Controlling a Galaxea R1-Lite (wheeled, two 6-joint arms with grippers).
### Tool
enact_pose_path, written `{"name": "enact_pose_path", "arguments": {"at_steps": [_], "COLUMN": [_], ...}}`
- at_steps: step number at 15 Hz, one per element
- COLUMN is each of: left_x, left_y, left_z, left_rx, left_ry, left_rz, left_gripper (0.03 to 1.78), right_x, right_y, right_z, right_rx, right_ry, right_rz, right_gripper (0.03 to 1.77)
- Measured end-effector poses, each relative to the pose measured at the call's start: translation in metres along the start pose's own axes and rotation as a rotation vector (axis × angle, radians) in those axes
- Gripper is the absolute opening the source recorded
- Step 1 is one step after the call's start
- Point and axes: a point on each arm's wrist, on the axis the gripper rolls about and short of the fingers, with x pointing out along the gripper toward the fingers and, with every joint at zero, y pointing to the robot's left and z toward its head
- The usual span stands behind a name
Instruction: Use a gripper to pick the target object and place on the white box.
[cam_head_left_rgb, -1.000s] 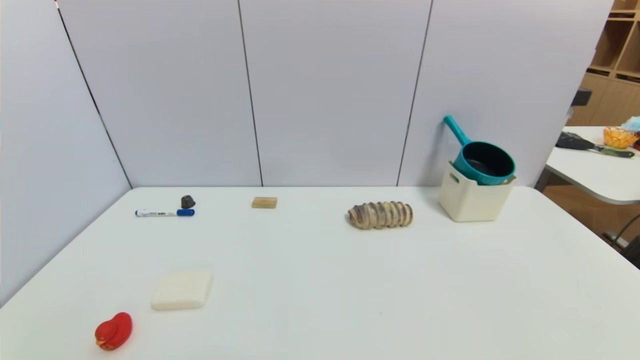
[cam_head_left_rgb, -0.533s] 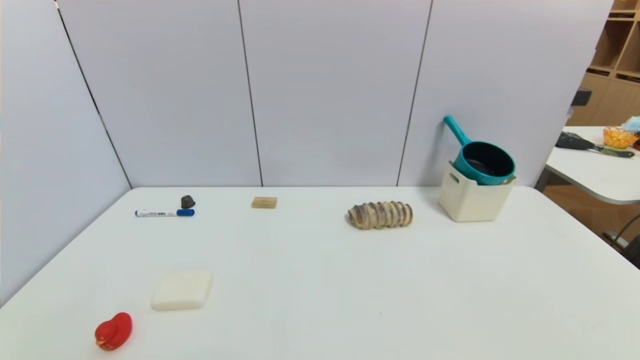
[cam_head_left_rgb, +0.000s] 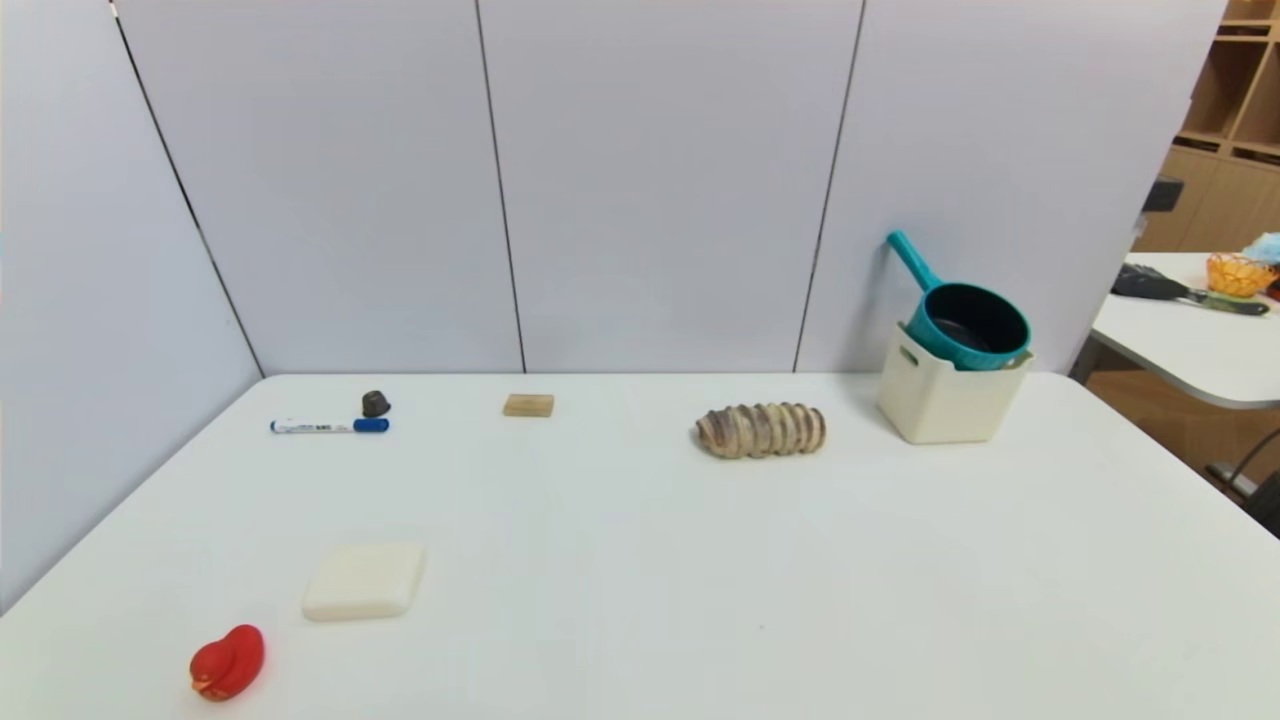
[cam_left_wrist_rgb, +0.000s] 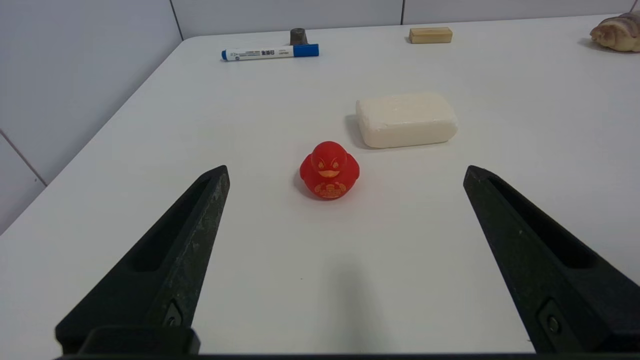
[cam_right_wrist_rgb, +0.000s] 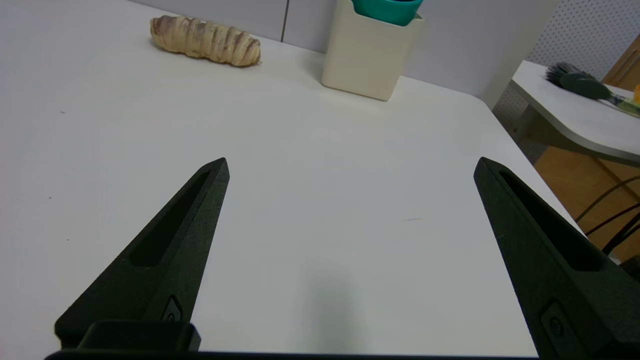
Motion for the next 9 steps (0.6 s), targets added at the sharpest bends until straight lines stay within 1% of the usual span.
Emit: {"name": "enact_pose_path", "arguments": {"at_steps": [1,3,4,9], "left_x": [0.0,0.0,0.0,0.0], "left_y": [0.0,0.0,0.0,0.0], "left_z": [0.0,0.0,0.0,0.0], "left_rx": [0.0,0.0,0.0,0.0], "left_ry": [0.0,0.0,0.0,0.0], "left_rz": [0.0,0.0,0.0,0.0], "left_gripper": [1.69,1.69,1.69,1.69], "right_x": [0.0001,0.0006,0.0007,0.0009], "right_y": [0.0002,0.0007,0.0007,0.0009], "right_z": [-0.0007,-0.0029,-0.0032,-0.0037], "right_rx": [0.013,0.079,0.099,0.108], "right_ry": [0.0,0.006,0.006,0.006], "right_rz": [0.0,0.001,0.001,0.001], "right_gripper": [1.69,1.69,1.69,1.69]}}
